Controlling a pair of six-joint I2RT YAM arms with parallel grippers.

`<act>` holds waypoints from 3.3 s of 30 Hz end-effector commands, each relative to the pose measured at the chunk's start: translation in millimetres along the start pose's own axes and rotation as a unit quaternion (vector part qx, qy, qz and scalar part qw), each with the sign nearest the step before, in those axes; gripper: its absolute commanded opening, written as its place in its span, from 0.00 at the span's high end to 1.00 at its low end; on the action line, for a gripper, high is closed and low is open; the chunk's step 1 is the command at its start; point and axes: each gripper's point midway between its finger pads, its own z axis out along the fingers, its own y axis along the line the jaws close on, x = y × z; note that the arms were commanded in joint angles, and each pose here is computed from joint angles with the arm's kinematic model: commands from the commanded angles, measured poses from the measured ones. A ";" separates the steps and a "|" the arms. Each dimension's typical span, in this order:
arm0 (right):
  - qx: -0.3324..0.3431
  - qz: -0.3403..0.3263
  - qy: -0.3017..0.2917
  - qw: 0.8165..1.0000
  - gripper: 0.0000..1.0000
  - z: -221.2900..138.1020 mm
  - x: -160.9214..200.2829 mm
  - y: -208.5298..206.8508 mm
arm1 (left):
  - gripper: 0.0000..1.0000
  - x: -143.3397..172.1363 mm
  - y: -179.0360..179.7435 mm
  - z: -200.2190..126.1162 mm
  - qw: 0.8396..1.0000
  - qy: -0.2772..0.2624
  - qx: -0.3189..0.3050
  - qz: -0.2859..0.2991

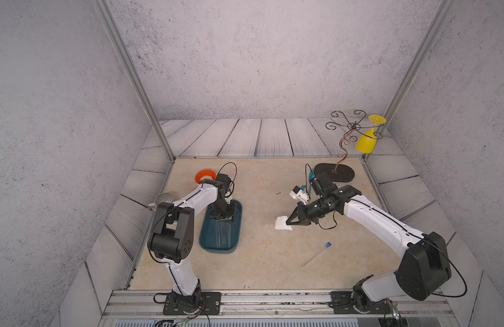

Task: Wipe the exteriors of test tubes
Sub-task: Place the test tube in the storage box, then move the test tube to the center of the board, then pick up the test tube at the center of the board.

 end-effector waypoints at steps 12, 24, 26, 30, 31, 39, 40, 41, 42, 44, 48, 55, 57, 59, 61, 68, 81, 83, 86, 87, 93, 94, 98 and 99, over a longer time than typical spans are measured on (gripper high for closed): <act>0.026 0.017 -0.024 0.999 0.96 -14.0 -8.6 -7.8 | 0.49 -0.5 13.1 -48.4 0.996 -0.047 -0.077 0.002; 0.117 0.219 -0.136 0.959 0.95 -91.7 -32.7 -120.6 | 0.44 47.8 -160.7 -73.1 0.960 -0.097 -0.029 0.263; 0.134 0.277 -0.148 0.940 0.95 -103.7 -21.4 -150.4 | 0.40 59.8 -199.9 -60.1 0.946 -0.090 -0.013 0.313; 0.159 0.361 -0.179 0.902 0.95 -127.8 6.2 -196.3 | 0.32 89.4 -273.0 -33.3 0.909 -0.073 0.008 0.410; 0.161 0.372 -0.183 0.896 0.95 -131.4 11.1 -203.6 | 0.32 96.2 -288.9 -27.5 0.900 -0.073 0.013 0.429; 0.163 0.421 -0.230 0.862 0.95 -161.8 23.3 -235.9 | 0.26 145.5 -368.0 46.1 0.859 -0.047 0.034 0.508; 0.165 0.422 -0.234 0.860 0.95 -164.7 23.2 -237.8 | 0.26 146.6 -372.5 53.8 0.858 -0.050 0.032 0.510; 0.166 0.424 -0.239 0.858 0.95 -167.6 23.1 -239.8 | 0.26 146.1 -377.1 62.7 0.858 -0.053 0.032 0.510; 0.163 0.427 -0.244 0.855 0.95 -169.7 22.9 -241.5 | 0.26 145.6 -379.6 71.4 0.858 -0.055 0.028 0.510; 0.154 0.432 -0.251 0.852 0.95 -171.0 22.3 -242.4 | 0.27 143.3 -382.8 84.6 0.860 -0.061 0.023 0.507; 0.151 0.433 -0.258 0.850 0.95 -170.6 24.5 -240.4 | 0.36 130.6 -376.7 107.9 0.862 -0.073 -0.013 0.501; 0.141 0.431 -0.258 0.853 0.95 -163.8 30.2 -236.9 | 0.58 114.4 -360.1 126.5 0.868 -0.077 -0.060 0.486; 0.136 0.432 -0.258 0.854 0.95 -160.8 31.9 -235.3 | 0.64 104.9 -346.1 125.3 0.878 -0.070 -0.077 0.466; 0.131 0.430 -0.256 0.855 0.95 -158.0 33.9 -233.5 | 0.68 90.5 -329.0 123.4 0.897 -0.066 -0.078 0.429; 0.126 0.431 -0.253 0.857 0.95 -154.1 36.0 -232.0 | 0.69 71.0 -305.7 119.6 0.919 -0.068 -0.064 0.384; 0.109 0.426 -0.243 0.865 0.95 -136.0 40.4 -226.1 | 0.74 26.4 -205.3 99.6 0.949 -0.066 -0.109 0.288; 0.127 0.355 -0.201 0.904 0.95 -111.7 43.9 -189.1 | 0.65 16.7 -138.1 85.9 0.972 -0.042 -0.145 0.181; 0.134 0.339 -0.187 0.912 0.95 -105.1 48.6 -182.3 | 0.58 11.7 -138.8 85.3 0.971 -0.046 -0.153 0.179; 0.137 0.331 -0.179 0.916 0.94 -101.8 55.8 -178.1 | 0.57 5.2 -142.9 87.3 0.971 -0.047 -0.155 0.178; 0.138 0.330 -0.177 0.917 0.94 -101.4 58.0 -177.3 | 0.57 2.9 -143.3 88.0 0.970 -0.047 -0.158 0.178; 0.138 0.318 -0.173 0.922 0.94 -101.6 64.3 -170.6 | 0.62 -13.8 -143.5 95.3 0.970 -0.048 -0.163 0.173; 0.137 0.317 -0.171 0.923 0.94 -101.4 64.5 -169.8 | 0.63 -16.2 -143.7 96.7 0.970 -0.047 -0.162 0.173; 0.138 0.313 -0.170 0.924 0.94 -101.4 63.6 -168.2 | 0.74 -22.8 -146.1 98.4 0.969 -0.045 -0.163 0.178; 0.138 0.312 -0.169 0.925 0.94 -101.5 63.2 -167.9 | 0.75 -23.6 -146.7 98.3 0.969 -0.046 -0.163 0.179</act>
